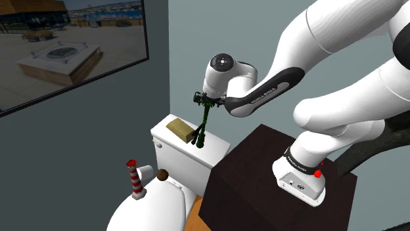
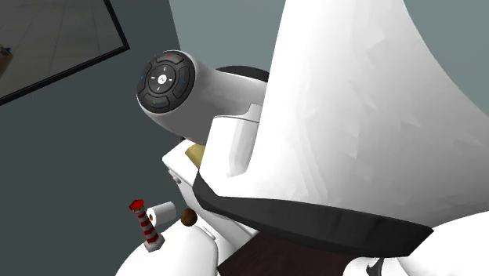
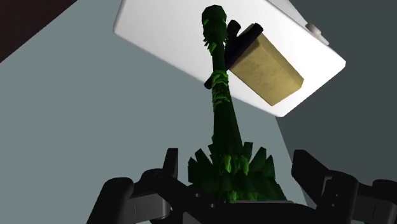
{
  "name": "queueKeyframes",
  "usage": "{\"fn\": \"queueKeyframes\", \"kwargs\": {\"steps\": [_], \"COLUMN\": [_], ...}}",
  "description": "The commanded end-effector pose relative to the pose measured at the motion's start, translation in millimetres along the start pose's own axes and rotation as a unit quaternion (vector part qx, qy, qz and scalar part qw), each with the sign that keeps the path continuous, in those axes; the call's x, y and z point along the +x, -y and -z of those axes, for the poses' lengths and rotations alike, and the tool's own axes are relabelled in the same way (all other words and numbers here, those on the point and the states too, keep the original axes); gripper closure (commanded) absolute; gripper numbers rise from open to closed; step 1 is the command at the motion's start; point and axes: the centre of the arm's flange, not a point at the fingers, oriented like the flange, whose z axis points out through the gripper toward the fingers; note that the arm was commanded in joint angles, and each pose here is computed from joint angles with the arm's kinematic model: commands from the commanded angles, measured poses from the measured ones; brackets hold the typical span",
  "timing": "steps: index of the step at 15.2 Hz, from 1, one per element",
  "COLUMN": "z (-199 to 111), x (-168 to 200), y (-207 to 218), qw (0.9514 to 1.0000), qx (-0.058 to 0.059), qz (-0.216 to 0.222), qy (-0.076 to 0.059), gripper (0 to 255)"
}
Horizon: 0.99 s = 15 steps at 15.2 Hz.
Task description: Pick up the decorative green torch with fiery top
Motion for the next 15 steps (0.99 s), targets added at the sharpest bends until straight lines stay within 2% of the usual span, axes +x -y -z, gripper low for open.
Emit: {"fn": "queueKeyframes", "kwargs": {"steps": [1, 3, 4, 13, 15], "z": [-9.0, -11.6, -11.5, -11.6, -2.5], "x": [-4.3, -5.8, -5.3, -5.8, -0.5], "y": [0.2, 0.3, 1.1, 0.3, 0.2], "qw": [1.0000, 1.0000, 1.0000, 1.0000, 1.0000], "qx": [0.000, 0.000, 0.000, 0.000, 0.000], "qz": [0.000, 0.000, 0.000, 0.000, 0.000], "qy": [0.000, 0.000, 0.000, 0.000, 0.000], "gripper": [0, 0, 255, 255, 255]}}
